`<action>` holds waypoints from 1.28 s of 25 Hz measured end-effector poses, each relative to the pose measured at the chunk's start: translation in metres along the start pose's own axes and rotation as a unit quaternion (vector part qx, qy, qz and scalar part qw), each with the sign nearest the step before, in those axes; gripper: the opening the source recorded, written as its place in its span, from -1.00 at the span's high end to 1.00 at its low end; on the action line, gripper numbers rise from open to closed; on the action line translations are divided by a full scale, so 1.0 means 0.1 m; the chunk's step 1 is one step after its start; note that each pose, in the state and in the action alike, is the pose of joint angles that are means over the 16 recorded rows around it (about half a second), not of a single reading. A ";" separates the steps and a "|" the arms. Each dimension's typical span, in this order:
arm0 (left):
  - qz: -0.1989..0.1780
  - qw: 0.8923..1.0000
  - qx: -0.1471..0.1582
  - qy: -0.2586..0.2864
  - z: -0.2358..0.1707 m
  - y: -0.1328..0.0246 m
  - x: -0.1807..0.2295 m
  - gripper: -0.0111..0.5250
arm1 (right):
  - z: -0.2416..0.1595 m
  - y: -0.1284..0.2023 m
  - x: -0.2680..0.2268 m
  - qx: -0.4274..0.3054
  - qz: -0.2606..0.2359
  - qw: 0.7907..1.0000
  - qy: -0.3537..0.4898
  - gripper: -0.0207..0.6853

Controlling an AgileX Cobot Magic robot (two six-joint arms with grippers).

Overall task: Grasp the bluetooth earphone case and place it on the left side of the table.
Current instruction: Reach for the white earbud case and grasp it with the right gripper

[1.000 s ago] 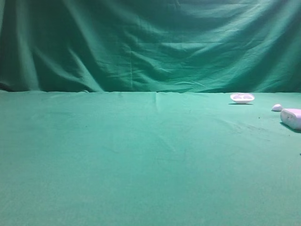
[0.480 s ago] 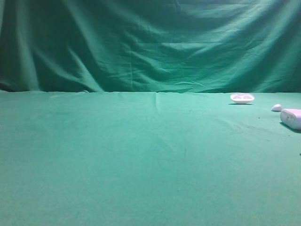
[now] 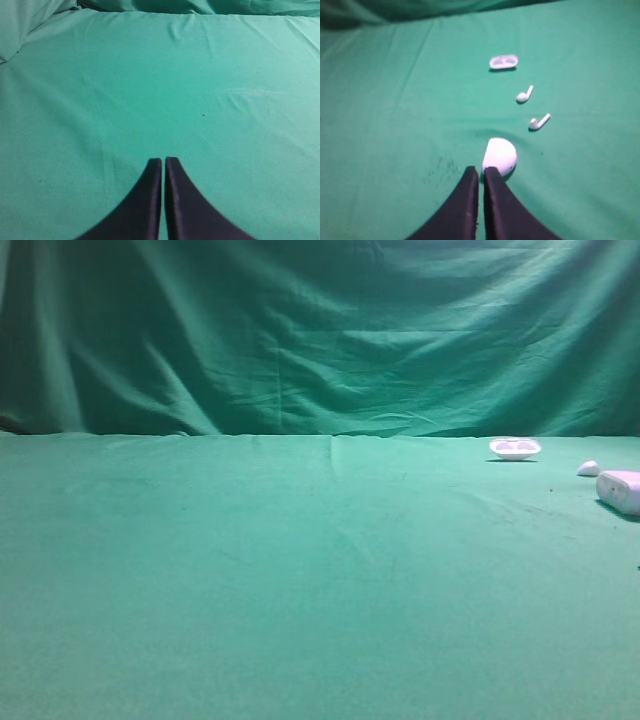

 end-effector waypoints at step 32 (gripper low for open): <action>0.000 1.000 0.000 0.000 0.00 0.00 0.00 0.96 | 0.49 0.04 1.78 0.058 -0.118 0.956 0.264 -0.56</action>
Point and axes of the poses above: a point on each arm's last joint axis where the gripper is mounted, x pointing out along that axis toward the gripper, y along the wrist's bending axis when the last joint is at zero, z = x × y, the point moved 4 cm from there along x, pointing out along that axis toward the gripper, and after that the axes turned 6 degrees about x, right-handed, at the moved point
